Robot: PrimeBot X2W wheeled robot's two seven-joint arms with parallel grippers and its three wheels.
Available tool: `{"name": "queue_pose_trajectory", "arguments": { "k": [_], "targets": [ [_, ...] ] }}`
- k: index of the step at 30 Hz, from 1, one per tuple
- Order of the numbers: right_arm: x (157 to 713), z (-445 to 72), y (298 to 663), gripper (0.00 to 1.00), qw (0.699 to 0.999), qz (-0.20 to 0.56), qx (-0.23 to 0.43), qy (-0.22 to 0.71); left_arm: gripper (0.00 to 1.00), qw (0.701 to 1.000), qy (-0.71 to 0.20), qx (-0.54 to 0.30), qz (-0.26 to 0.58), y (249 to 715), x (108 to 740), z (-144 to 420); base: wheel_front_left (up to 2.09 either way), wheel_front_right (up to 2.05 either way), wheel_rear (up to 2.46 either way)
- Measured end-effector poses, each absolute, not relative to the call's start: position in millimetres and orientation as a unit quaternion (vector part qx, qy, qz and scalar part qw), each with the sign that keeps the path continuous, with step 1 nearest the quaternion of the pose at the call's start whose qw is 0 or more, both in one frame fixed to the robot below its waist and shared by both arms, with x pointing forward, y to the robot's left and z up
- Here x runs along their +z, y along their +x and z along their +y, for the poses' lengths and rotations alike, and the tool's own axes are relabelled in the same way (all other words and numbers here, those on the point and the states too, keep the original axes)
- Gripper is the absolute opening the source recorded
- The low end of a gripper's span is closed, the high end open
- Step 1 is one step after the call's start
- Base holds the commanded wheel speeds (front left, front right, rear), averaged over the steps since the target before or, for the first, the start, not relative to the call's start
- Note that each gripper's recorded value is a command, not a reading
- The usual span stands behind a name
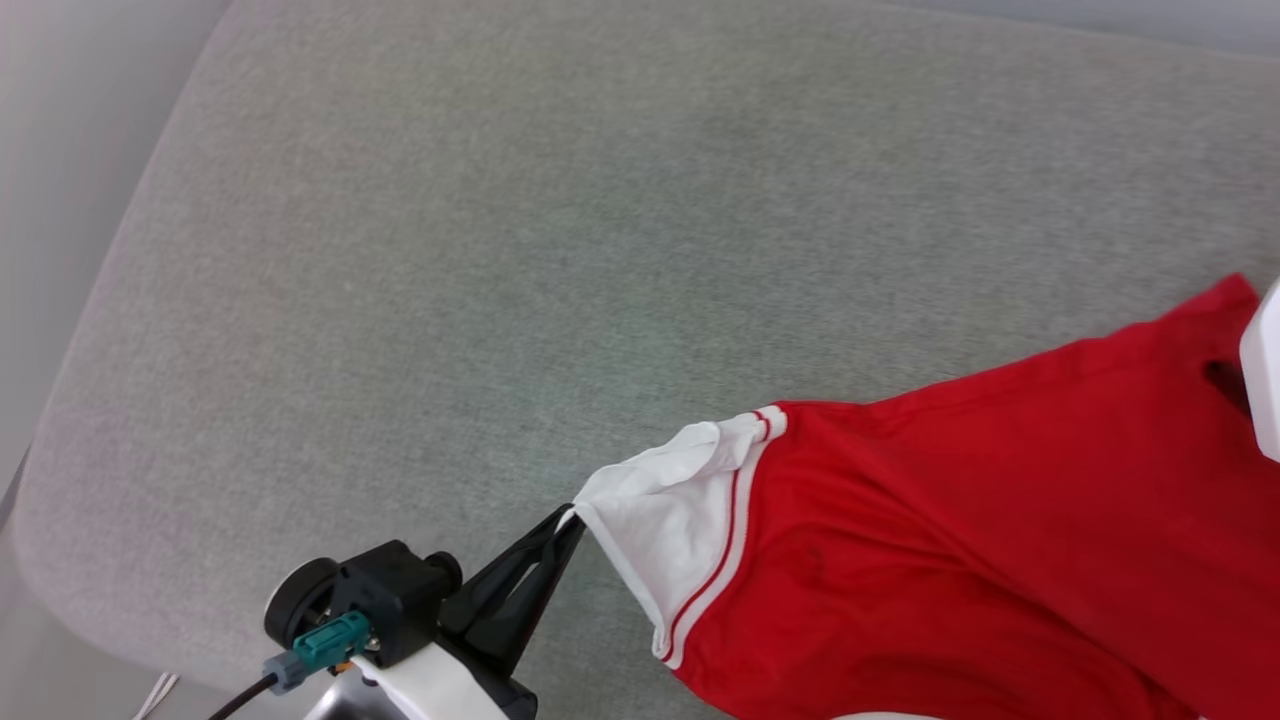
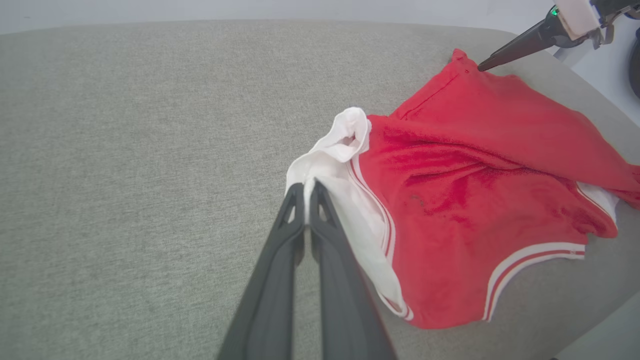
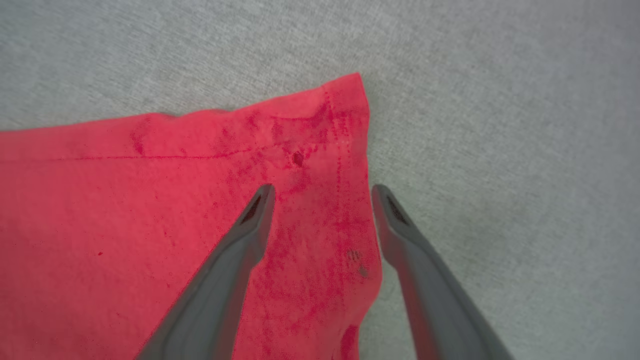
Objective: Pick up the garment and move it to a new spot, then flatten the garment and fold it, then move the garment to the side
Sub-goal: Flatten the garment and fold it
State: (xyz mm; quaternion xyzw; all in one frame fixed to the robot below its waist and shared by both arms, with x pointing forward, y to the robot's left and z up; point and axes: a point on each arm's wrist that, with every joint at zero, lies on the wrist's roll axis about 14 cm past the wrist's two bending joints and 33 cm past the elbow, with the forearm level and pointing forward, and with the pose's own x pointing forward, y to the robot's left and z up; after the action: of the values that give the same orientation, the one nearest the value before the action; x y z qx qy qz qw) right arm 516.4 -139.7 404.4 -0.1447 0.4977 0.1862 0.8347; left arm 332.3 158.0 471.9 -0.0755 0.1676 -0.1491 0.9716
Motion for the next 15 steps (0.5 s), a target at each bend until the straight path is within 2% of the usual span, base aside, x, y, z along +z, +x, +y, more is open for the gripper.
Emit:
{"name": "queue_pose_trajectory", "arguments": {
  "k": [3, 7, 13, 14, 15],
  "targets": [
    [380, -141, 520, 1.0, 0.817, 0.523, 0.183, -0.162, 0.0, 0.971, -0.078, -0.139, 0.178, 331, 465, 162, 0.0, 0.0, 0.0],
    [365, -134, 532, 1.0, 0.813, 0.53, 0.185, -0.154, 0.0, 0.971, -0.081, -0.124, 0.187, 329, 459, 167, 0.0, 0.0, 0.0],
    [350, -127, 531, 1.0, 0.8, 0.545, 0.197, -0.157, 0.0, 0.971, -0.079, -0.112, 0.194, 329, 455, 173, 0.0, 0.0, 0.0],
    [349, -127, 530, 0.74, 0.797, 0.547, 0.198, -0.16, 0.0, 0.972, -0.079, -0.112, 0.194, 329, 455, 173, 0.0, 0.0, 0.0],
    [349, -127, 529, 0.32, 0.796, 0.548, 0.2, -0.162, 0.0, 0.971, -0.079, -0.111, 0.194, 329, 454, 174, 0.0, 0.0, 0.0]
  ]
}}
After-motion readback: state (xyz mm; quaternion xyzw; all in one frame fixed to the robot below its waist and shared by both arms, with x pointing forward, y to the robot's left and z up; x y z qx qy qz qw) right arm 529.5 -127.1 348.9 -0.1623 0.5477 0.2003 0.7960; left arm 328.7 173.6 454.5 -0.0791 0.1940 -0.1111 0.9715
